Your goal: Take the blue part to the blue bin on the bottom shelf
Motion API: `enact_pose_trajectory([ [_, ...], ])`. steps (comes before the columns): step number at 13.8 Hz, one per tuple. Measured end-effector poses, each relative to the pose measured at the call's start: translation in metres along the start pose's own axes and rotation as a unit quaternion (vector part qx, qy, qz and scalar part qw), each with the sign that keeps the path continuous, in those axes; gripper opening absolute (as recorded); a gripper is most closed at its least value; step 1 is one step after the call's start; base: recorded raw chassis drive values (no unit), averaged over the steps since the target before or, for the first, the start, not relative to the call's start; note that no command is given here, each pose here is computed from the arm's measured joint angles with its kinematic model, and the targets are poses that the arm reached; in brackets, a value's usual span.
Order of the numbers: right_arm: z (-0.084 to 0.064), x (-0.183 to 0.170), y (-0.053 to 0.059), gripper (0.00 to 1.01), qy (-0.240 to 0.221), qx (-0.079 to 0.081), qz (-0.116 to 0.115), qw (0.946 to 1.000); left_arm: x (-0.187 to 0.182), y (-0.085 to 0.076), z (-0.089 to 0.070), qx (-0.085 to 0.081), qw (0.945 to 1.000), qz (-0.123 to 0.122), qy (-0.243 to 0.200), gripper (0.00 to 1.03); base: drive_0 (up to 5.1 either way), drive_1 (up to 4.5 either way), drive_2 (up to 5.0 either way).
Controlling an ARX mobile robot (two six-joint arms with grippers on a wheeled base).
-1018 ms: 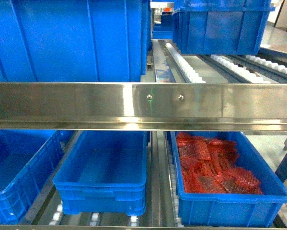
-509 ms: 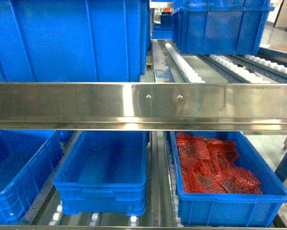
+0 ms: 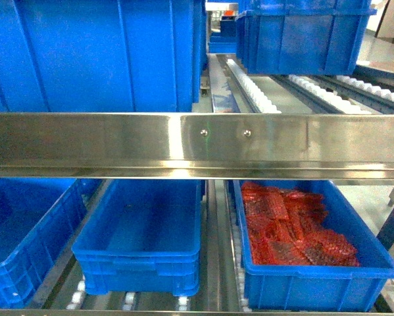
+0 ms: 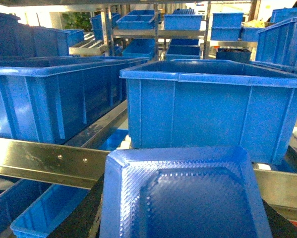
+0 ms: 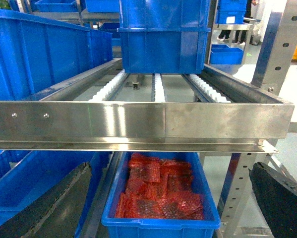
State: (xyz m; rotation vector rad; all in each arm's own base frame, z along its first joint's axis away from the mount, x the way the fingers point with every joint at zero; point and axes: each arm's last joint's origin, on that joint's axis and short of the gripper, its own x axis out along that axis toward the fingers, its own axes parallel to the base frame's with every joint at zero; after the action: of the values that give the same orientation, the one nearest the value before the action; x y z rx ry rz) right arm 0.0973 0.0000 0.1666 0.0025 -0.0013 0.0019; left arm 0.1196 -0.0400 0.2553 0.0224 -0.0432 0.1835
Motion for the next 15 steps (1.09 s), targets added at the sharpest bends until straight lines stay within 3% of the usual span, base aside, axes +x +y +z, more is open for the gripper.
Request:
enact_pose_trajectory([
  [15, 0.0001, 0.0000, -0.0001, 0.98, -0.001, 0.000, -0.001, 1.0000, 0.0000, 0.0000, 0.0000, 0.000, 1.0000, 0.000, 0.000, 0.44, 0.0, 0.00, 0.0],
])
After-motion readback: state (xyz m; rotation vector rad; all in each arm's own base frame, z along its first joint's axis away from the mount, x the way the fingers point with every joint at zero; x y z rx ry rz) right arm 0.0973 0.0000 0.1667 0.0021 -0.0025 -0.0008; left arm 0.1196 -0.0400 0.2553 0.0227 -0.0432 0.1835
